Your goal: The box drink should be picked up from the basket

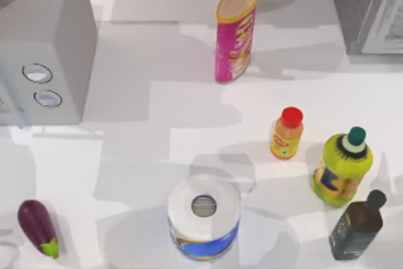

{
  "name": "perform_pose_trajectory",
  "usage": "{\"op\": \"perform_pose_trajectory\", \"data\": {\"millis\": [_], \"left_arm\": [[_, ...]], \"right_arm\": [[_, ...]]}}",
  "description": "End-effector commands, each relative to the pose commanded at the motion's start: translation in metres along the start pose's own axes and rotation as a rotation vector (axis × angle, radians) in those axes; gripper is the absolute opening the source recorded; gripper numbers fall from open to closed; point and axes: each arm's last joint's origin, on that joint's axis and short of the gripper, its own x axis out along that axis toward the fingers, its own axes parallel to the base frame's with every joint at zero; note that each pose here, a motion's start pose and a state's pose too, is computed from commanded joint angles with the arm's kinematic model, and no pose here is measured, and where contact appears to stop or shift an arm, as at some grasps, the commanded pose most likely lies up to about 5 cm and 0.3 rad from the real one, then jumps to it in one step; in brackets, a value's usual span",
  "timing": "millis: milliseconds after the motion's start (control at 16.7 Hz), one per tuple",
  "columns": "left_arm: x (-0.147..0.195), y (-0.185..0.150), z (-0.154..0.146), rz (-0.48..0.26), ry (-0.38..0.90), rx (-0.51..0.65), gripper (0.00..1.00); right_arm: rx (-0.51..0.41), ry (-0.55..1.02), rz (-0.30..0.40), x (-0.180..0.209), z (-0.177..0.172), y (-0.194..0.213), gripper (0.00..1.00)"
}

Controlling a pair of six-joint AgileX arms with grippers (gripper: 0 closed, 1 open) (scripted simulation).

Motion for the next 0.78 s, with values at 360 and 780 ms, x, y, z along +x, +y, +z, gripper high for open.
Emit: {"op": "perform_pose_trajectory", "data": {"millis": [360, 780], "left_arm": [[0.0, 0.0, 0.0, 0.0, 0.0, 0.0, 0.0], [-0.0029, 0.0013, 0.0087, 0.005, -0.02, 0.009, 0.0]], "right_arm": [[0.0, 0.0, 0.0, 0.0, 0.0, 0.0, 1.0], [0.0, 0.0, 0.0, 0.0, 0.0, 0.0, 1.0]]}}
